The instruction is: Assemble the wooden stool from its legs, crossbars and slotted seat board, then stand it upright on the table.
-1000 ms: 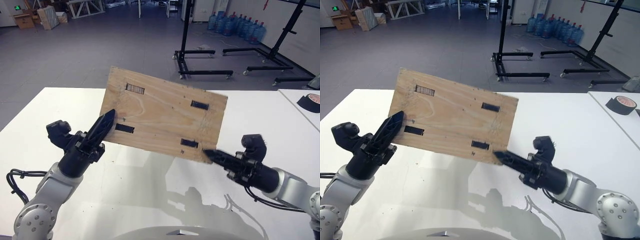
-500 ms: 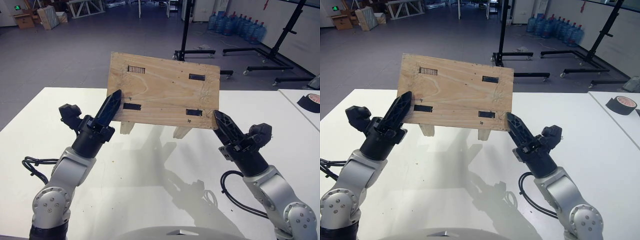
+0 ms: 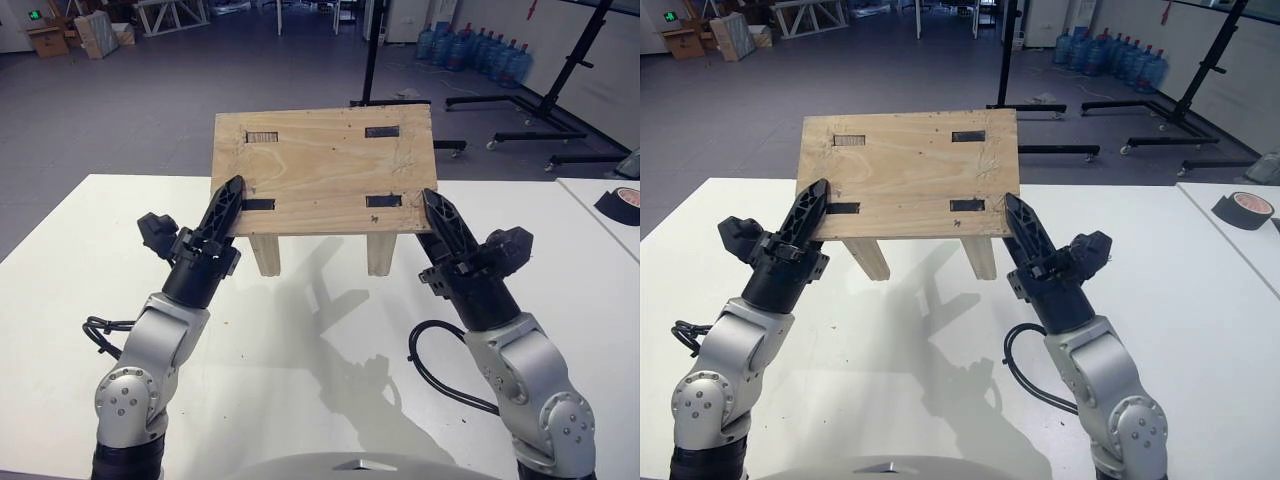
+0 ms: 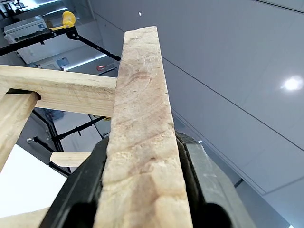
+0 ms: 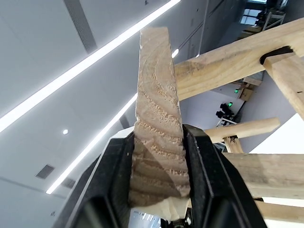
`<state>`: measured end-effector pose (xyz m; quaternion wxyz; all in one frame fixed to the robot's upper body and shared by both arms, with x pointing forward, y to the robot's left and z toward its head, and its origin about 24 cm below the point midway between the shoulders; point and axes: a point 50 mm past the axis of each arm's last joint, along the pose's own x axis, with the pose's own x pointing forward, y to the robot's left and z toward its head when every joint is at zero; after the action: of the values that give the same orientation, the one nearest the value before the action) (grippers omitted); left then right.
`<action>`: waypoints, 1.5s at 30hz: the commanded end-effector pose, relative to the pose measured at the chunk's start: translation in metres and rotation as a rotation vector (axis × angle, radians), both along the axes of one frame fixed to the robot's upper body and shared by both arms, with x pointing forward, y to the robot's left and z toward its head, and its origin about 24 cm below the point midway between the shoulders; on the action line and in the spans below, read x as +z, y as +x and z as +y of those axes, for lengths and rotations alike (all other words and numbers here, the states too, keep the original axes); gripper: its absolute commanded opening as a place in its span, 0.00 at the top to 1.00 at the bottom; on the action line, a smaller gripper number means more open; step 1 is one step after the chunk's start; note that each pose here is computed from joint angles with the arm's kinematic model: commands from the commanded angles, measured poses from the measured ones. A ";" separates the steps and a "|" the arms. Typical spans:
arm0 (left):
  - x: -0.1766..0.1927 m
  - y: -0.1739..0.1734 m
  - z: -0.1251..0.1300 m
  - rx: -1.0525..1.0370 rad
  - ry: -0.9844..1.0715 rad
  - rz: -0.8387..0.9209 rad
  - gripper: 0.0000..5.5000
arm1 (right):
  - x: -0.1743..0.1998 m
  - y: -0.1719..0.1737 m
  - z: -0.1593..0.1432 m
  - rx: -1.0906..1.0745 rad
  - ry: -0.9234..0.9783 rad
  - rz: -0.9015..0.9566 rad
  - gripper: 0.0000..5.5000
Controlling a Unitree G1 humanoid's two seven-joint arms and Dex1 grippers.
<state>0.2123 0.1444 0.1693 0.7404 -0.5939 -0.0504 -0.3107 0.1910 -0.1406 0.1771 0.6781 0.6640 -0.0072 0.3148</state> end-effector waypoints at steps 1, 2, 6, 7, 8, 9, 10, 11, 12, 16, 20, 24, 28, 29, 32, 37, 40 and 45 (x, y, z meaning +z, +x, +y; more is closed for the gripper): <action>0.000 0.013 -0.025 -0.018 0.112 0.120 0.71 | 0.028 -0.006 0.023 0.116 0.012 -0.077 0.76; -0.001 0.021 -0.021 0.048 0.103 0.192 0.71 | 0.029 -0.004 0.021 0.097 0.010 -0.051 0.76; 0.003 0.046 -0.009 0.215 0.195 0.347 0.71 | 0.034 0.007 0.016 0.018 -0.017 0.085 0.76; 0.004 0.050 -0.008 0.234 0.218 0.368 0.71 | 0.034 0.011 0.014 0.002 -0.029 0.128 0.76; 0.004 0.054 -0.009 0.245 0.245 0.393 0.71 | 0.031 0.019 0.011 -0.032 -0.042 0.223 0.76; 0.003 0.055 -0.010 0.248 0.262 0.413 0.71 | 0.027 0.026 0.008 -0.057 -0.055 0.305 0.76; -0.001 0.056 -0.011 0.249 0.276 0.446 0.71 | 0.025 0.031 0.005 -0.076 -0.071 0.357 0.76; -0.006 0.057 -0.013 0.248 0.294 0.477 0.71 | 0.026 0.036 0.004 -0.089 -0.085 0.389 0.76; -0.011 0.057 -0.014 0.242 0.311 0.501 0.71 | 0.027 0.039 0.002 -0.109 -0.112 0.408 0.76; -0.015 0.055 -0.014 0.245 0.327 0.505 0.56 | 0.026 0.047 0.000 -0.148 -0.187 0.457 0.76; -0.013 0.050 -0.011 0.271 0.326 0.472 0.46 | 0.009 0.048 -0.006 -0.194 -0.292 0.525 0.76; -0.014 0.049 -0.003 0.331 0.347 0.471 0.34 | -0.007 0.047 -0.011 -0.220 -0.371 0.575 0.65; -0.017 0.046 -0.001 0.345 0.366 0.474 0.24 | -0.020 0.048 -0.019 -0.321 -0.592 0.598 0.52; -0.018 0.046 0.000 0.349 0.372 0.474 0.20 | -0.022 0.048 -0.018 -0.330 -0.642 0.591 0.48; -0.017 0.044 0.003 0.368 0.398 0.448 0.11 | -0.023 0.048 -0.015 -0.340 -0.722 0.558 0.36; 0.015 0.026 0.011 0.471 0.491 0.148 0.10 | -0.014 0.052 -0.018 -0.396 -0.811 0.450 0.18; 0.024 0.016 0.022 0.563 0.604 0.023 0.10 | 0.010 0.055 -0.024 -0.435 -0.719 0.355 0.18; 0.025 0.011 0.046 0.742 0.850 -0.048 0.10 | 0.045 0.067 -0.063 -0.564 -0.689 0.129 0.18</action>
<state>0.2208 0.1794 0.1975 0.9628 -0.2165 -0.1462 -0.0687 0.2517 -0.1787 0.2152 0.8971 0.4370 0.0033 0.0649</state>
